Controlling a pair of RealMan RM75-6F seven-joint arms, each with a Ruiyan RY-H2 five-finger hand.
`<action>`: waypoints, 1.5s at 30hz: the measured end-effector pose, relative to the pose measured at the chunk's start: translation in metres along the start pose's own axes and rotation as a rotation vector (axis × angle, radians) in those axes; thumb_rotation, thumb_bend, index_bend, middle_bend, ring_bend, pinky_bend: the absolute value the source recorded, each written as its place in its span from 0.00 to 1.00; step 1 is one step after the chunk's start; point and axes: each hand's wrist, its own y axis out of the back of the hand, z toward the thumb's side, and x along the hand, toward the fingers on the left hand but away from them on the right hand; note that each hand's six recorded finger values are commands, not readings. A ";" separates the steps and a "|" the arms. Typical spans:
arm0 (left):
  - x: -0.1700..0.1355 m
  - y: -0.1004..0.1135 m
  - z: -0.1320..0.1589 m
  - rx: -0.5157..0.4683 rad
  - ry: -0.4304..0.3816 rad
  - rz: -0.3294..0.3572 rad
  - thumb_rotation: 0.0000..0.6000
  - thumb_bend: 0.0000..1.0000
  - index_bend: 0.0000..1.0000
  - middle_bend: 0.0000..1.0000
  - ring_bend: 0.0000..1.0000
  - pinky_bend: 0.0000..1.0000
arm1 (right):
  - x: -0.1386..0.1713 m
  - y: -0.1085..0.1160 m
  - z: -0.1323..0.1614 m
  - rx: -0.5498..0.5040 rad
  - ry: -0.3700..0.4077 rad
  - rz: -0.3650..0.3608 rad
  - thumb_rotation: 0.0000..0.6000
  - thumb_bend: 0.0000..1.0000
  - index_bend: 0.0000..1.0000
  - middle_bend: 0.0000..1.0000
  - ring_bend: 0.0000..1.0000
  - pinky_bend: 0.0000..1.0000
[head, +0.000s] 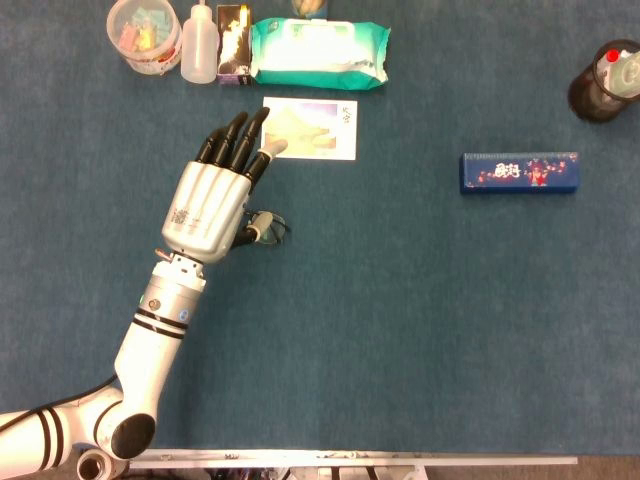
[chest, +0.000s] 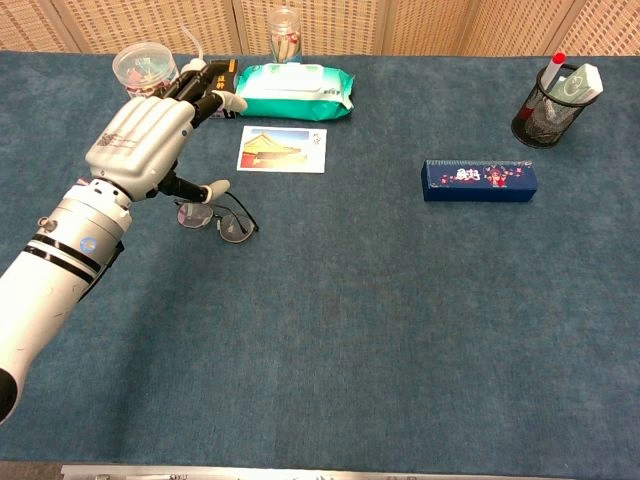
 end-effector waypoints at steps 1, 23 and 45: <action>0.001 -0.001 -0.001 0.001 0.003 -0.001 1.00 0.20 0.19 0.00 0.00 0.14 | 0.000 0.000 0.000 0.000 0.000 0.000 1.00 0.24 0.27 0.35 0.23 0.22; 0.009 -0.019 -0.028 0.035 0.074 -0.034 1.00 0.20 0.19 0.00 0.00 0.14 | 0.000 0.000 0.000 0.000 -0.001 0.001 1.00 0.24 0.28 0.35 0.23 0.22; 0.013 -0.036 -0.041 0.052 0.109 -0.075 1.00 0.20 0.19 0.00 0.00 0.14 | 0.000 0.000 0.000 -0.002 -0.002 0.000 1.00 0.24 0.28 0.35 0.23 0.22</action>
